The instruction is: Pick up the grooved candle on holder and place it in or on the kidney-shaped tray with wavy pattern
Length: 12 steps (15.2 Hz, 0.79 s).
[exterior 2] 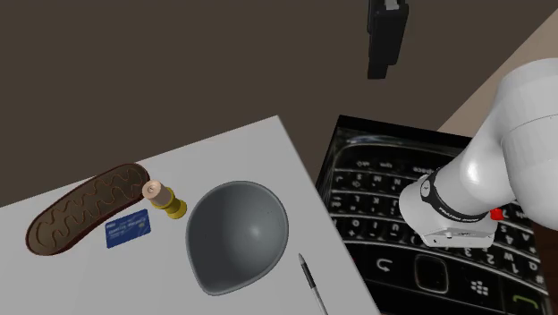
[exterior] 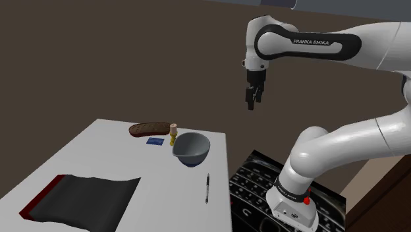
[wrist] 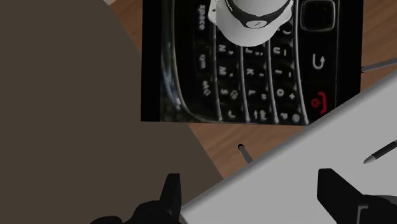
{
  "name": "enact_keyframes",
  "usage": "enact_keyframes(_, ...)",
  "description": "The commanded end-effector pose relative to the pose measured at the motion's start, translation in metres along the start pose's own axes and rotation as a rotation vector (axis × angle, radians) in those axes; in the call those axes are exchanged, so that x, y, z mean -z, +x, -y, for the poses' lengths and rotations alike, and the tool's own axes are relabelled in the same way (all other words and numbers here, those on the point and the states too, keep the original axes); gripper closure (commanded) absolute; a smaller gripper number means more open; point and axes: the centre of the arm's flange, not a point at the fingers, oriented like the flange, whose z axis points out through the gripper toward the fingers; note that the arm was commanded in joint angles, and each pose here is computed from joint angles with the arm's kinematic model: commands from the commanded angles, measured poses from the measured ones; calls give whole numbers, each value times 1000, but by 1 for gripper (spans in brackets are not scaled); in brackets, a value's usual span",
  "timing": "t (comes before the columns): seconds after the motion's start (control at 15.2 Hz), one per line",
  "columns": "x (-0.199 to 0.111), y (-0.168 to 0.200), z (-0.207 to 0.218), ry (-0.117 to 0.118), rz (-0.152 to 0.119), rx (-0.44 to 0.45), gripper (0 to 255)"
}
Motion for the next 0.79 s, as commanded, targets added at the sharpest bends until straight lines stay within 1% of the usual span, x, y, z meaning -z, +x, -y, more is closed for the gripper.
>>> enact_keyframes(0.0,0,0,0,0,0,0,0)
enact_keyframes(0.73,-39,113,71,4,-48,7,0)
